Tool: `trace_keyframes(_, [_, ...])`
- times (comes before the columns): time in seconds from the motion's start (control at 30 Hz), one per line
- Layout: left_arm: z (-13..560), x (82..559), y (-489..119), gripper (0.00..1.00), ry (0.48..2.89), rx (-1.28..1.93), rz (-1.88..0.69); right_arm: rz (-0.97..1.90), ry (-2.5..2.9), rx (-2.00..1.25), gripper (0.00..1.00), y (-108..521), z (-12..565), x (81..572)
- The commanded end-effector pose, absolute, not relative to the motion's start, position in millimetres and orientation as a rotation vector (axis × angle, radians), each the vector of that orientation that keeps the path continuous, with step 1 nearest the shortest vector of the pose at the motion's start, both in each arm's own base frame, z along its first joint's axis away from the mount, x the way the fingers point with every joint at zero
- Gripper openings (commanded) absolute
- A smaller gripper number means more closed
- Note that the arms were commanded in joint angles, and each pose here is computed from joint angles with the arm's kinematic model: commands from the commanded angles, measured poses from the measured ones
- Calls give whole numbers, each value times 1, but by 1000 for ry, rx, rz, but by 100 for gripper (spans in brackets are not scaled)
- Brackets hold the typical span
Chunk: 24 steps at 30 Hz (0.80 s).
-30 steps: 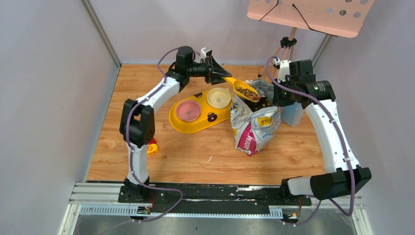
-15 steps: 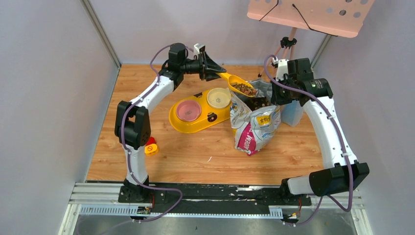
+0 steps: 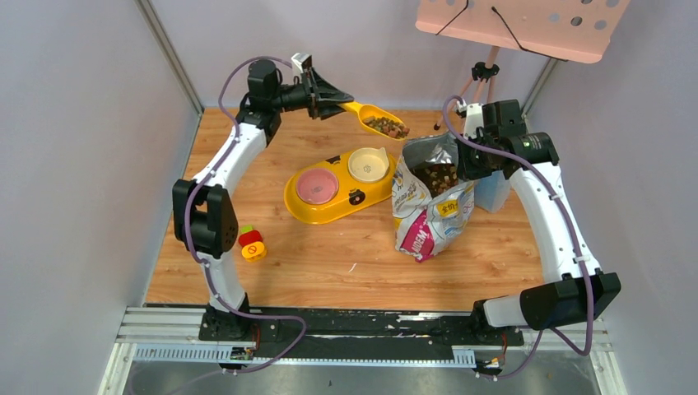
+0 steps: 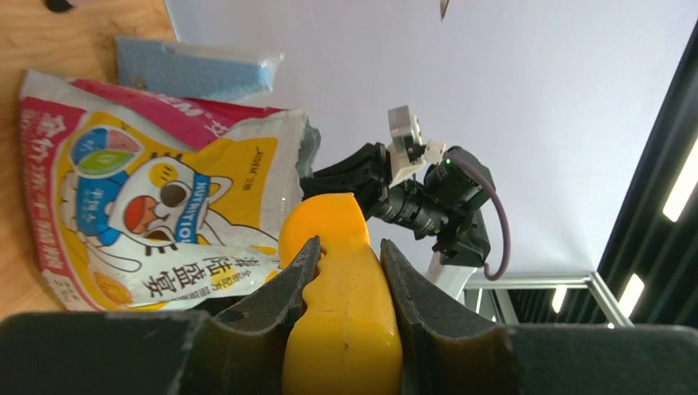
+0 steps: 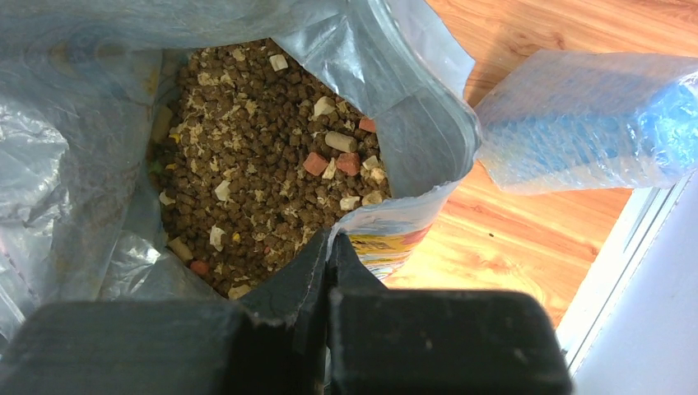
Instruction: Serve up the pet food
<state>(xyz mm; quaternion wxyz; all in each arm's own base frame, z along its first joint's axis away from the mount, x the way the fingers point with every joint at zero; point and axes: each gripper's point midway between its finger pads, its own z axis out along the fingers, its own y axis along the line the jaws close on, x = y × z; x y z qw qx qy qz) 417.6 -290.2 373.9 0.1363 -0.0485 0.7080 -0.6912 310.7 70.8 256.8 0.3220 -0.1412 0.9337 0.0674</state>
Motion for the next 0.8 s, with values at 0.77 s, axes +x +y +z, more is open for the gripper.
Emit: trace_keyframes(0.77, [289, 483, -204, 0, 2052, -238, -1679, 204, 2419, -416, 0, 73, 256, 299])
